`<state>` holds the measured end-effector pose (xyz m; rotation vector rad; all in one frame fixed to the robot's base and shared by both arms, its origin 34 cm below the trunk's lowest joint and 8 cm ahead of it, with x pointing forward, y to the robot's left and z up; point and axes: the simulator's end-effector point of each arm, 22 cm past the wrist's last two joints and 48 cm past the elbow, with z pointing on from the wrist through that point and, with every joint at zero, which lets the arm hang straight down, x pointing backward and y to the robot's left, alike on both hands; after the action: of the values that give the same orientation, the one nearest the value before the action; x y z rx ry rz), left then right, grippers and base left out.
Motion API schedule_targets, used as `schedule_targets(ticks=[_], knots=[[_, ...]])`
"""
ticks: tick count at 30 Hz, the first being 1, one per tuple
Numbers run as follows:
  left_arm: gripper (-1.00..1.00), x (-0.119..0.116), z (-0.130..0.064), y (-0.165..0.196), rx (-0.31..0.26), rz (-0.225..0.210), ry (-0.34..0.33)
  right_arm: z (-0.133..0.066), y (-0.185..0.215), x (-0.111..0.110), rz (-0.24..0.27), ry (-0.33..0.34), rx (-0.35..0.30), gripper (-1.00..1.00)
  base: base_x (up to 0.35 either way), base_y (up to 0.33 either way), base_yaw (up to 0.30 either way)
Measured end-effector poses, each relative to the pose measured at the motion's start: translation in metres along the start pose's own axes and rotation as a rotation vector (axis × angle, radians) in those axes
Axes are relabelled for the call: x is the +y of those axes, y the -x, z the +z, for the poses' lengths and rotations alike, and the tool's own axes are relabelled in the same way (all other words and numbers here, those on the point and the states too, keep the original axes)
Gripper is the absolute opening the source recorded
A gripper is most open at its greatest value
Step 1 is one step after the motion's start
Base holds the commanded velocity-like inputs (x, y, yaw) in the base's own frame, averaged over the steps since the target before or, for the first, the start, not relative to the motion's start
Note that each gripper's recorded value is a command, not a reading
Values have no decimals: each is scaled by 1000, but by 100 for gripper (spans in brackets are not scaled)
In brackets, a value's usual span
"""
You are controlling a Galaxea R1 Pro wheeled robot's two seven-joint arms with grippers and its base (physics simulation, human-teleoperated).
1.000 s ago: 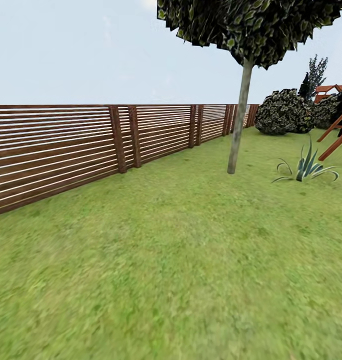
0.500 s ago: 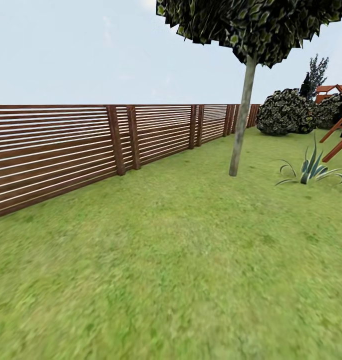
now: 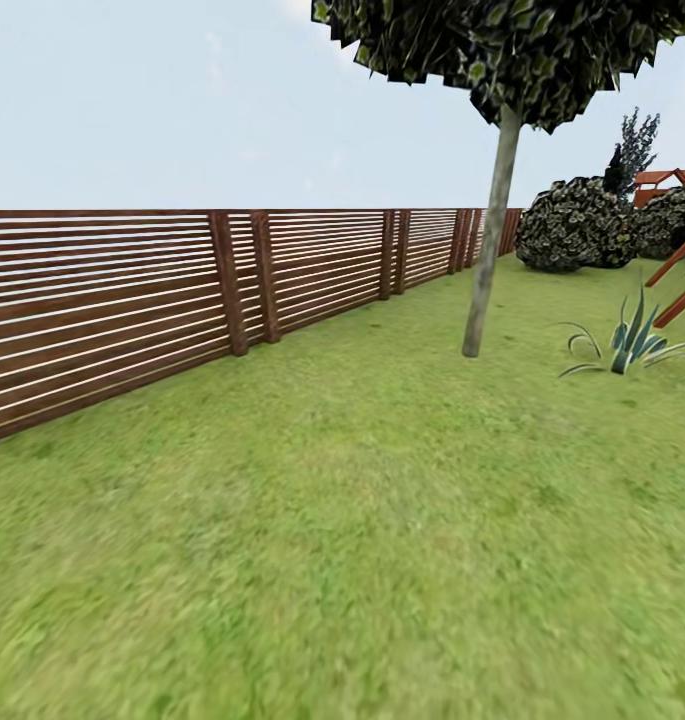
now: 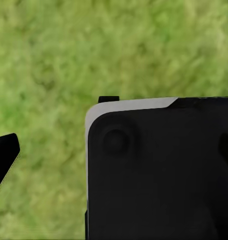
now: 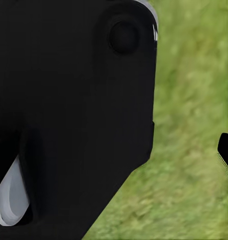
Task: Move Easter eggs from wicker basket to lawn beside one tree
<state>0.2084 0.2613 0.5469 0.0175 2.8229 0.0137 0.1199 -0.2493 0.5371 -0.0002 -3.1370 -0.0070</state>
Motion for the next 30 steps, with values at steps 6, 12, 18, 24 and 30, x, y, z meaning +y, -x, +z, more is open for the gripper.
schedule_targets(ticks=[6,12,18,24,30], knots=[[100,0,0,0,0,0,0,0,0,0,0,0,0,100,338,0,0],[100,0,0,0,0,0,0,0,0,0,0,0,0,100,338,0,0],[100,0,0,0,-1,-1,0,0,0,0,0,0,0,100,337,0,0],[100,0,0,0,0,-1,0,0,0,0,0,0,0,100,336,0,0],[100,0,0,0,0,-1,0,0,0,0,0,0,0,100,336,0,0]])
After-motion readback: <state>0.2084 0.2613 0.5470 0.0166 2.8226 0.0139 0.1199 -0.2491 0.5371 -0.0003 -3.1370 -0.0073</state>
